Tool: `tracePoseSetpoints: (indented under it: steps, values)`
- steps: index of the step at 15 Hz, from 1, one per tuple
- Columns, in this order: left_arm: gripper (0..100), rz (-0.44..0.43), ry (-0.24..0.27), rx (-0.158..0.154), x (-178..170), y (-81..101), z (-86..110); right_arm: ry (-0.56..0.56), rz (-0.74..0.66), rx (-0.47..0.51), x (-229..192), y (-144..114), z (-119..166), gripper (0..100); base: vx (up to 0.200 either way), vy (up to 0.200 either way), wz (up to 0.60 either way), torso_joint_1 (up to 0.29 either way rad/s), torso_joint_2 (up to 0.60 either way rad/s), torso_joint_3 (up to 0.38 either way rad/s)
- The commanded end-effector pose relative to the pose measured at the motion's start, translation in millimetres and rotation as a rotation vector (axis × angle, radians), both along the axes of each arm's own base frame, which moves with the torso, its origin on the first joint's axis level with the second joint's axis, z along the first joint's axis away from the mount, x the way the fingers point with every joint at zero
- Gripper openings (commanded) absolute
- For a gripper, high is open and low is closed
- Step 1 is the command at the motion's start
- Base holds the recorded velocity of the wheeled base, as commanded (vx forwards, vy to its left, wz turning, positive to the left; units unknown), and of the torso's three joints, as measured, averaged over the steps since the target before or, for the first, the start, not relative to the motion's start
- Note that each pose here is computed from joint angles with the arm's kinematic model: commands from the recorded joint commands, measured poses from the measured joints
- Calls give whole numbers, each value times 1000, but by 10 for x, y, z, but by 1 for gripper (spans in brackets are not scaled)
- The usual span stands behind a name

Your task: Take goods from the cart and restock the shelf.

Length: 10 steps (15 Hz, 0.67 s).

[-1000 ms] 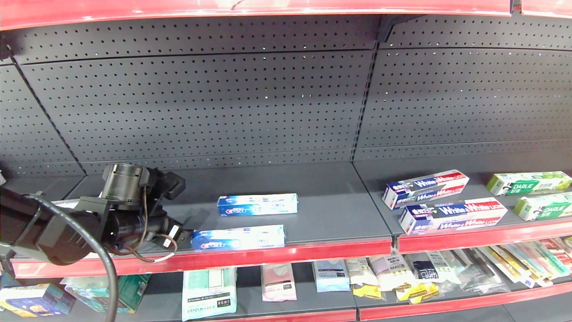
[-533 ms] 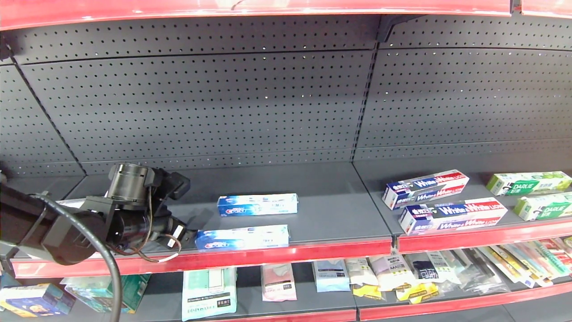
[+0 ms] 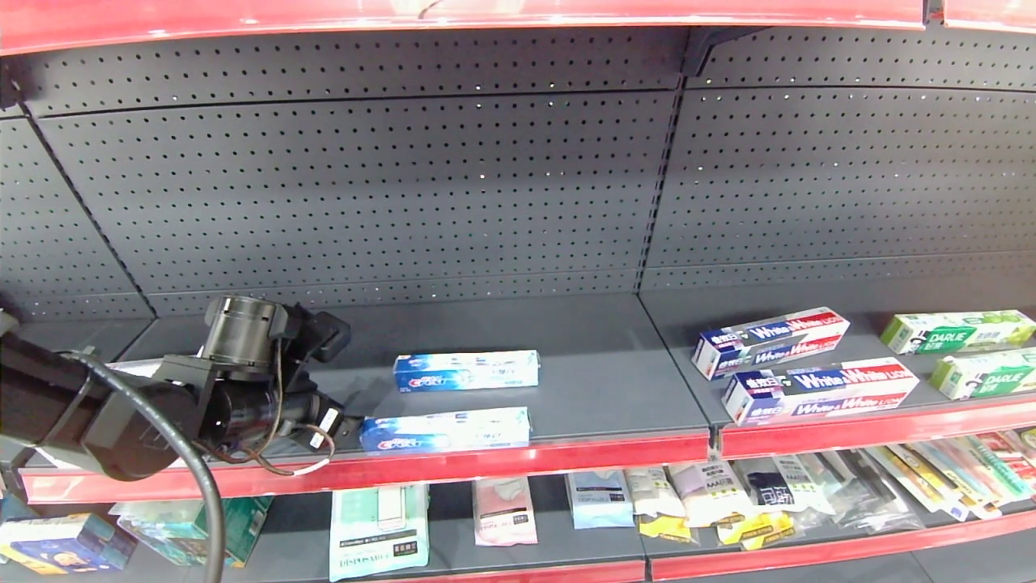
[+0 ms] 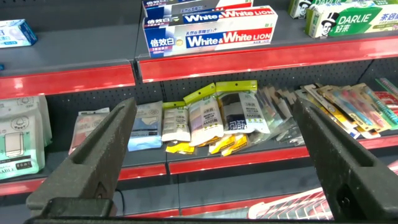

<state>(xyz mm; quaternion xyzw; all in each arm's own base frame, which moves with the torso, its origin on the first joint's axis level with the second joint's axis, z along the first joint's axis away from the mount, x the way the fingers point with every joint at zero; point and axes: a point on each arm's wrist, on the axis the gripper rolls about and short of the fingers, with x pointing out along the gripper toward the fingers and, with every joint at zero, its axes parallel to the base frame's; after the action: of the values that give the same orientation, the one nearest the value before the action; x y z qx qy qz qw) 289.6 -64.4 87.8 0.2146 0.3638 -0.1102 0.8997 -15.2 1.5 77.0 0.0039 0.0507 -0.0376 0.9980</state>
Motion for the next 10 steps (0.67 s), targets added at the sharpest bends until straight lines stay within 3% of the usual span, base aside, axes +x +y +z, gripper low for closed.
tracePoseSetpoints:
  steps: [1, 10]
  values:
    - [100, -4, -1, 0, -3, -11, 3, 1, 0, 0, 1, 0, 0, 100, 0, 0, 0, 0, 0, 0]
    - [100, -1, 0, -8, -10, -36, 2, 1, 1, 0, 1, 0, 0, 100, 0, 0, 0, 0, 0, 0]
